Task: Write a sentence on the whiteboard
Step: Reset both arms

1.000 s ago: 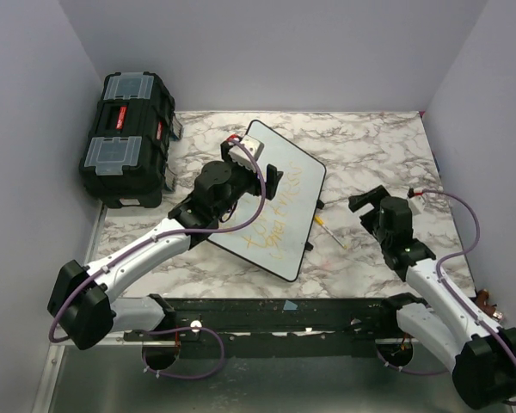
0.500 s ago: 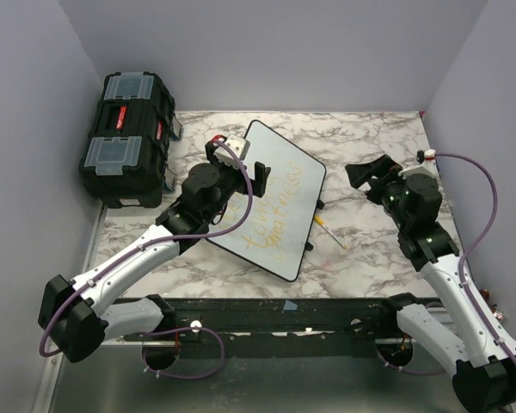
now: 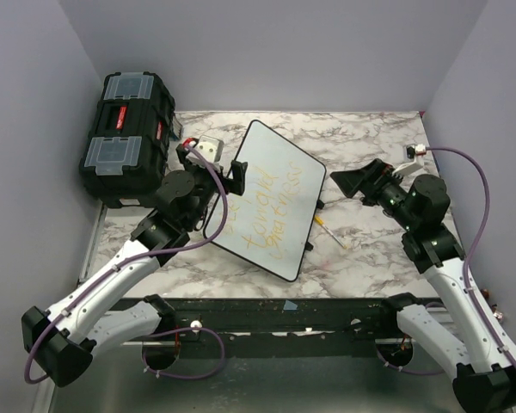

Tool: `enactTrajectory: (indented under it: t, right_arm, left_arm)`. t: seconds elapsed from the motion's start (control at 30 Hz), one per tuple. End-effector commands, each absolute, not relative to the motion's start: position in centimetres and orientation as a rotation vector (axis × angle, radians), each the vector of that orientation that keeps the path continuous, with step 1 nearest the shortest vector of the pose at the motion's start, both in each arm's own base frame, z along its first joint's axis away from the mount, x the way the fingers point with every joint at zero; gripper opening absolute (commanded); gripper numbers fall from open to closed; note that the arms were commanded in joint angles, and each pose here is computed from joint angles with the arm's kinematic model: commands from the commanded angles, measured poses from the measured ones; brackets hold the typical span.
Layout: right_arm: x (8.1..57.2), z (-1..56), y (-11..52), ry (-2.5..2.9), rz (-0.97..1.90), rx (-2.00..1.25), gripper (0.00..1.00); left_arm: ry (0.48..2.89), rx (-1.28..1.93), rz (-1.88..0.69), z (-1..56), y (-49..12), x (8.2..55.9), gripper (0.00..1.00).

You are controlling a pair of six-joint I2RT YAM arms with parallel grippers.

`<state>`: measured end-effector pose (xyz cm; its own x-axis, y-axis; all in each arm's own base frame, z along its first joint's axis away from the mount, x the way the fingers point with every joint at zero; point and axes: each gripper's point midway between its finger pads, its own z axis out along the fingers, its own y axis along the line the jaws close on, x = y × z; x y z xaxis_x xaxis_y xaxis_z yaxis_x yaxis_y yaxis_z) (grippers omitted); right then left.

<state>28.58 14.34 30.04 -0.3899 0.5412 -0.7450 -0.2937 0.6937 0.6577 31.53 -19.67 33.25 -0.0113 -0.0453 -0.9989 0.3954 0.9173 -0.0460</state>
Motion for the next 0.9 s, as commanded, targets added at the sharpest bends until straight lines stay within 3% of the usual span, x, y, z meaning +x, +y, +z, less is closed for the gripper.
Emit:
enactTrajectory:
  t: [0.0,0.23,0.87]
  right_arm:
    - [26.9,29.1,14.8,1.790,0.932,0.124,0.99]
    - [25.1,27.0,14.2,1.845,0.907,0.132,1.00]
    - [23.8,24.7,13.0,1.921,0.851,0.199,1.00]
  left_arm:
    - [1.569,0.238,-0.216,32.5,-15.8,31.0,0.98]
    - [1.585,0.183,-0.122,31.8,-11.9,30.3,0.99]
    - [1.571,0.180,-0.131,32.1,-11.5,29.8,0.99]
